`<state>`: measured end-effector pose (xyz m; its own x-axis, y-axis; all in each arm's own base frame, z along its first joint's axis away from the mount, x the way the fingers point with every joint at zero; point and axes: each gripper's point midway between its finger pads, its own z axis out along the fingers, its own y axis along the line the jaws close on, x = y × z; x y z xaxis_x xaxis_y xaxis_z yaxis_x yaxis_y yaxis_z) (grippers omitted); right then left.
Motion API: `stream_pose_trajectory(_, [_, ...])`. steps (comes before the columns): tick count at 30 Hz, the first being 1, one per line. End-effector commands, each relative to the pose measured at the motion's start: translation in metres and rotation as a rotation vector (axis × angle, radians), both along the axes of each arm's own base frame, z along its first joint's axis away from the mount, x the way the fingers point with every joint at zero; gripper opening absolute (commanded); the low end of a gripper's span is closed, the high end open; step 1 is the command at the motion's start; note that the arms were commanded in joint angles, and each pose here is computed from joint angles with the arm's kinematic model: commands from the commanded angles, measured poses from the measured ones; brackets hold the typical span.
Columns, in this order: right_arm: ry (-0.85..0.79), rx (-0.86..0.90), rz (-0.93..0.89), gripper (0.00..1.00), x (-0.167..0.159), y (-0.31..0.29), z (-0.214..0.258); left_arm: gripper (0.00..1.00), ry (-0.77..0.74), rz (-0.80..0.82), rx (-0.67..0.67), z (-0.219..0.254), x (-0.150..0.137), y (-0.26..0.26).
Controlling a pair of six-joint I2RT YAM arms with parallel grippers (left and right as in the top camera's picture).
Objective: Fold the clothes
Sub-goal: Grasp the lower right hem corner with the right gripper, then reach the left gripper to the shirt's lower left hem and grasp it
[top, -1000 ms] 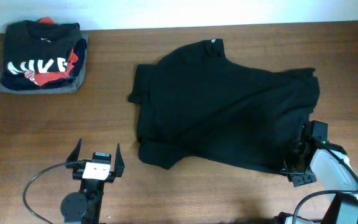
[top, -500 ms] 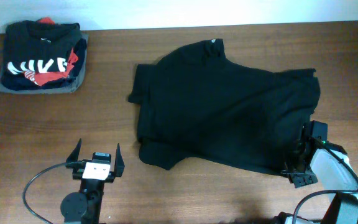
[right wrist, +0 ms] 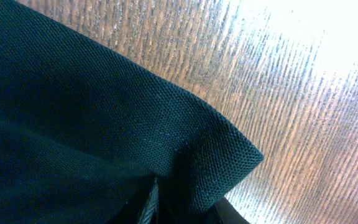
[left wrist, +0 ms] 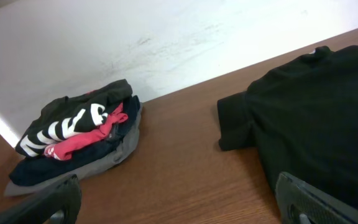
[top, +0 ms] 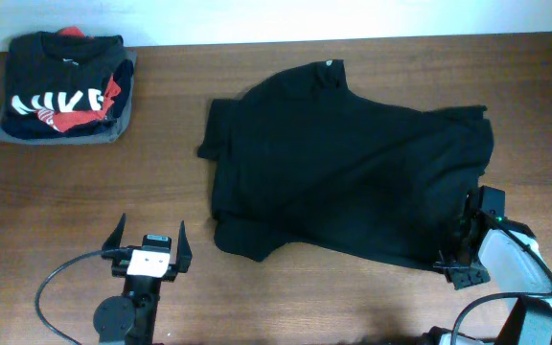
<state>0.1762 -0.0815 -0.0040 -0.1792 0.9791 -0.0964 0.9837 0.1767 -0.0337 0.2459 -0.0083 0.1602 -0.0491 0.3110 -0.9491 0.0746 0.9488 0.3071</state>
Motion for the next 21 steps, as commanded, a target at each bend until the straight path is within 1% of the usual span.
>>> stream_pose_trajectory(1, [0.038,-0.011,-0.010,0.24,-0.007,-0.002,-0.003,0.99,0.002,-0.005,-0.011,-0.002,0.000,0.000])
stream_pose_trajectory(4, [0.035,-0.012,-0.010,0.24,-0.006,-0.003,-0.003,0.99,-0.019,-0.005,-0.011,0.003,0.000,0.000])
stream_pose_trajectory(7, [0.031,-0.014,-0.009,0.24,-0.005,-0.003,-0.002,0.99,-0.061,-0.050,-0.012,0.014,0.000,-0.008])
stream_pose_trajectory(11, [0.030,-0.014,-0.009,0.24,-0.004,-0.003,-0.001,0.99,-0.175,-0.062,-0.082,0.044,-0.002,-0.010])
stream_pose_trajectory(14, [0.029,-0.015,-0.010,0.25,-0.004,-0.004,-0.001,0.99,-0.237,-0.060,-0.077,0.069,-0.003,-0.009])
stream_pose_trajectory(15, [0.029,-0.015,-0.010,0.24,-0.004,-0.004,-0.001,0.99,-0.235,-0.060,-0.078,0.075,-0.002,-0.009])
stream_pose_trajectory(17, [0.026,-0.016,-0.009,0.25,-0.003,-0.004,-0.001,0.99,-0.199,-0.059,-0.083,0.084,0.002,-0.009])
stream_pose_trajectory(19, [0.025,-0.016,-0.009,0.25,-0.003,-0.004,-0.001,0.99,-0.101,-0.055,-0.116,0.085,0.012,-0.009])
stream_pose_trajectory(21, [0.025,-0.016,-0.009,0.25,-0.003,-0.004,-0.001,0.99,0.041,-0.065,-0.156,0.081,0.024,-0.012])
